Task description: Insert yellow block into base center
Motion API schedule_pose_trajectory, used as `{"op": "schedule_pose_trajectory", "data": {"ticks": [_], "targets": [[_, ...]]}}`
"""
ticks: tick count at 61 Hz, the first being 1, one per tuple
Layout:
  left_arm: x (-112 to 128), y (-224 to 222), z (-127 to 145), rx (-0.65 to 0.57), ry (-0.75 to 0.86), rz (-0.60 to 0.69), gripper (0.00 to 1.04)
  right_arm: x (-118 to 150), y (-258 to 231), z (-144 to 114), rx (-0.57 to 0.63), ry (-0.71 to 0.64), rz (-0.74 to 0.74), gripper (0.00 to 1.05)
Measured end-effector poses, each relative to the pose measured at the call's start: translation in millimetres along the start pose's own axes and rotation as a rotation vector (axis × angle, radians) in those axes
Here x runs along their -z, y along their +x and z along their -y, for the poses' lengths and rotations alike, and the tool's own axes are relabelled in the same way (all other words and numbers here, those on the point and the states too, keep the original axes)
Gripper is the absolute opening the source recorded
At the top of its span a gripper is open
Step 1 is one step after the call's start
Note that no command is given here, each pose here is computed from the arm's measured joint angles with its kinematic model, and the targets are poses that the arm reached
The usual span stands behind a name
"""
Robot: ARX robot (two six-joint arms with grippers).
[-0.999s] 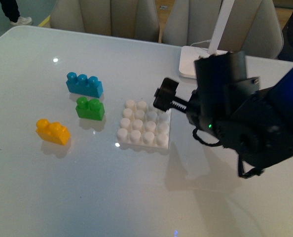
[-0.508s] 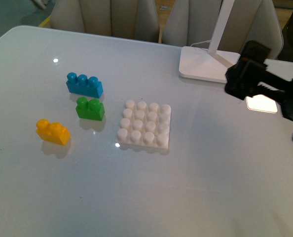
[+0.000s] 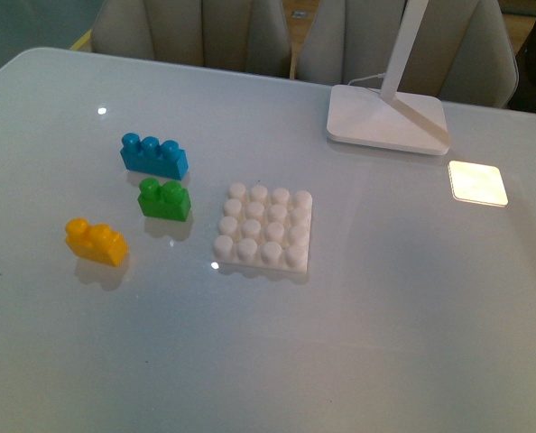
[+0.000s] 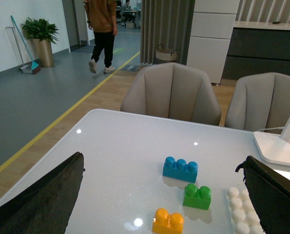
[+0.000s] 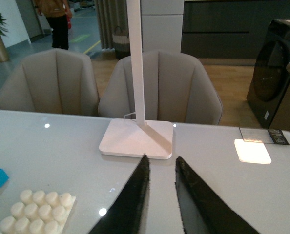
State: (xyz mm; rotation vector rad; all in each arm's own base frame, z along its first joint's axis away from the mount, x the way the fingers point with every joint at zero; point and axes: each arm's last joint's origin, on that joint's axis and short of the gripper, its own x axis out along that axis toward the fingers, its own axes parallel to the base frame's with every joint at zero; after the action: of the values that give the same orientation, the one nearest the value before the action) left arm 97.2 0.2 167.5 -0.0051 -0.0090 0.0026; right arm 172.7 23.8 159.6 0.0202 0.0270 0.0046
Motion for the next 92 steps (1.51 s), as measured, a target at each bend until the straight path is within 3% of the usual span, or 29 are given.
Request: {"op": "schedule_pose_trajectory", "data": {"ticks": [5, 27, 92], "targets": [[0, 0, 0, 0.000, 0.000, 0.000, 0.97, -2, -8, 4, -0.001, -0.003, 0.009, 0.02], [0, 0, 0, 0.000, 0.000, 0.000, 0.97, -4, -31, 23, 0.007, -0.014, 0.017, 0.02], [0, 0, 0, 0.000, 0.000, 0.000, 0.97, -10, -65, 23, 0.003, -0.014, 0.041, 0.02]]}}
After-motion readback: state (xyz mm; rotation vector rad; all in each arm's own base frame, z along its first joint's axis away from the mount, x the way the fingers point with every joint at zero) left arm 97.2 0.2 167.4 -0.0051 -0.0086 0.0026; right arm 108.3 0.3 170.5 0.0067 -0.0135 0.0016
